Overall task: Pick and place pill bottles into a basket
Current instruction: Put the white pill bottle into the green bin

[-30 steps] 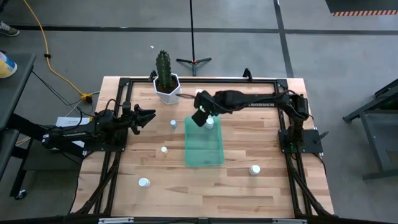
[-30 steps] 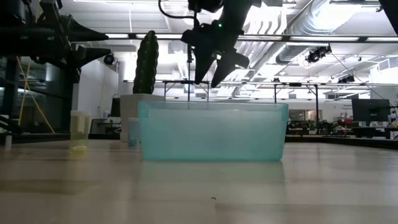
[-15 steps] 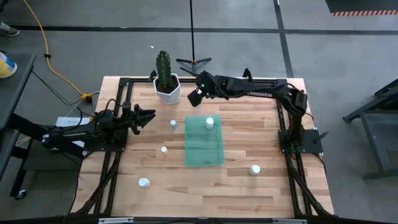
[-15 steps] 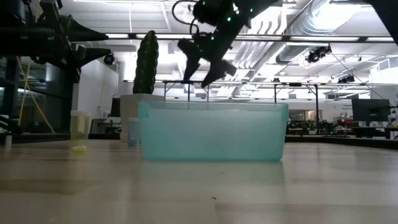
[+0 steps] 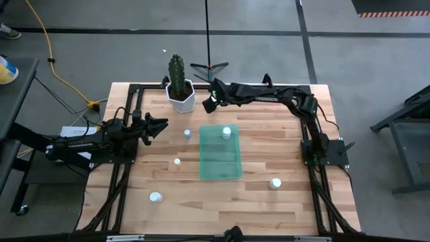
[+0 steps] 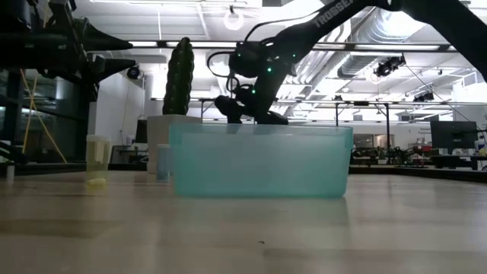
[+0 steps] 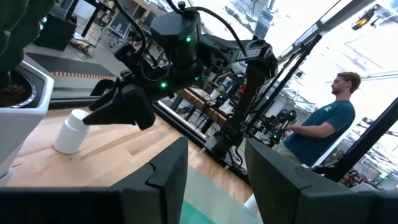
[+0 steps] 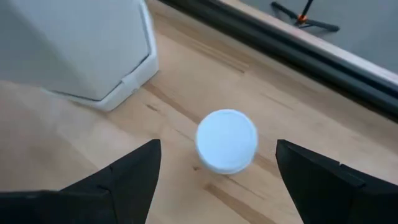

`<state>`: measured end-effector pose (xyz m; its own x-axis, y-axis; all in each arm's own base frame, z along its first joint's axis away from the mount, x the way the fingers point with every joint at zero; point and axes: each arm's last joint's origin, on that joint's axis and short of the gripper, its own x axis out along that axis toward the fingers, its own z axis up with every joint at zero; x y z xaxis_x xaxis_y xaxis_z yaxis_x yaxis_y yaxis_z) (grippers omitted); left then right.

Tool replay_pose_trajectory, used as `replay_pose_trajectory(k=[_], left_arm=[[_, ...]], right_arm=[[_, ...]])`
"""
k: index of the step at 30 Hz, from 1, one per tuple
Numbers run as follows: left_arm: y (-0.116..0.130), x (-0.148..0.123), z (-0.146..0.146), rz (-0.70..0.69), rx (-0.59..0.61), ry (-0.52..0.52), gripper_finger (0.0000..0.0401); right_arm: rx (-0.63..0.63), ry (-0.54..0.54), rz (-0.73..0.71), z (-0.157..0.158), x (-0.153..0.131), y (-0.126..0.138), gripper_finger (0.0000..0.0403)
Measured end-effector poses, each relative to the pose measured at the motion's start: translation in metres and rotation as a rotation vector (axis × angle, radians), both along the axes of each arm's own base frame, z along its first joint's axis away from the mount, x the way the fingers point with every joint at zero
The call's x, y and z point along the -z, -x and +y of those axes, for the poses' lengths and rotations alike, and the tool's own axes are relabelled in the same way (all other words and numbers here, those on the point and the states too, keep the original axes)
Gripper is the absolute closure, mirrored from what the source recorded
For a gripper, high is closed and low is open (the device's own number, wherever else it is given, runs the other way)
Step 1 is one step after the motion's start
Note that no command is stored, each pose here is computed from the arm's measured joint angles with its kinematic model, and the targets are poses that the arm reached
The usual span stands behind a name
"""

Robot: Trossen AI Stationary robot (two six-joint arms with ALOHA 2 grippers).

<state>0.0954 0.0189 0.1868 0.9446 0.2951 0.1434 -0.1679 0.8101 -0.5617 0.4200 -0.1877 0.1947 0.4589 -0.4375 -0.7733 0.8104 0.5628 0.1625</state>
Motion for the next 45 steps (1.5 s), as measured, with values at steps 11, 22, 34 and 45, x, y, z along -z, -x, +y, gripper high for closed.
replay_pose_trajectory(k=[11,22,34,45], left_arm=[[0.000,0.000,0.000,0.000,0.000,0.000,0.0208],[0.000,0.000,0.000,0.000,0.000,0.000,0.0208],[0.000,0.000,0.000,0.000,0.000,0.001,0.0208],[0.000,0.000,0.000,0.000,0.000,0.001,0.0208]], right_arm=[[-0.016,0.004,-0.009,-0.006,0.012,-0.004,0.0095],[-0.012,-0.012,0.024,-0.007,0.032,-0.008,0.0095],[0.014,-0.002,0.019,-0.009,0.033,-0.008,0.0125],[0.007,-0.003,0.004,-0.010,0.032,-0.009,0.0218]])
